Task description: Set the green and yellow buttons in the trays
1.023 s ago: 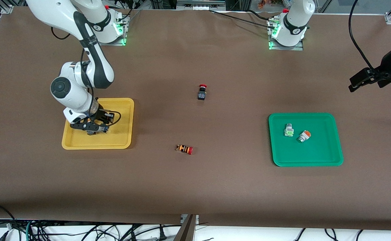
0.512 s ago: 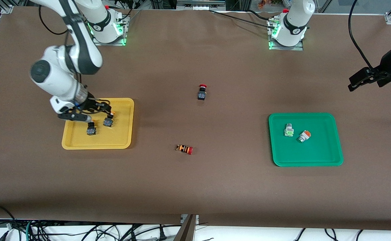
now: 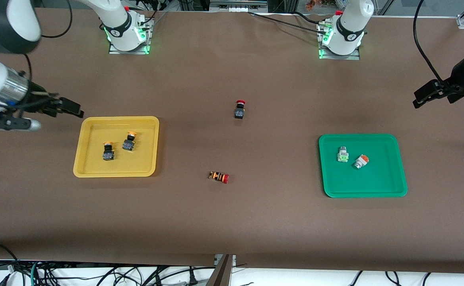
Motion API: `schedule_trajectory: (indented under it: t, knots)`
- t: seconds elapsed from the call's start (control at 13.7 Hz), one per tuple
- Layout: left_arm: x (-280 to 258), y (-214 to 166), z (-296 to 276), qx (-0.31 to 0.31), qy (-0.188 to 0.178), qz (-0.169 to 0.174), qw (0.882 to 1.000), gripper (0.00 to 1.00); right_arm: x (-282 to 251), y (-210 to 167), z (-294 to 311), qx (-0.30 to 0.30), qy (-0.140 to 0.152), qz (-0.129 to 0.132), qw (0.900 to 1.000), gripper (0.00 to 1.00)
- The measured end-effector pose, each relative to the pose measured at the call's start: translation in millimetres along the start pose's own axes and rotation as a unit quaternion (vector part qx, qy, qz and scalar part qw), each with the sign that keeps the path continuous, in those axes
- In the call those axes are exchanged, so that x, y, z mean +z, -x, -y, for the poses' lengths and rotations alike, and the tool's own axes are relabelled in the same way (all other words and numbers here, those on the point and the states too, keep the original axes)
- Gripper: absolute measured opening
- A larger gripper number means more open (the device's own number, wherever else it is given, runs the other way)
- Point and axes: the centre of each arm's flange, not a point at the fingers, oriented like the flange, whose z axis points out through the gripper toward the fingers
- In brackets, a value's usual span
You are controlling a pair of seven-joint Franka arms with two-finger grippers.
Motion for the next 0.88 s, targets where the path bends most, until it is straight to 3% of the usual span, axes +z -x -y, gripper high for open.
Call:
schedule_trajectory:
  t: [0.22,0.58,0.88]
  knots:
    - [0,0,0,0.000,0.000,0.000,1.000,1.00,-37,-2,8,-0.009,0.007,-0.019,1.000,1.00]
    - [0,0,-1,0.001,0.000,0.001,1.000,1.00,-4,-22,0,-0.011,0.090,0.004,0.996,1.00]
    - [0,0,-1,0.001,0.000,0.001,1.000,1.00,-2,-29,3,-0.012,0.095,0.002,0.995,1.00]
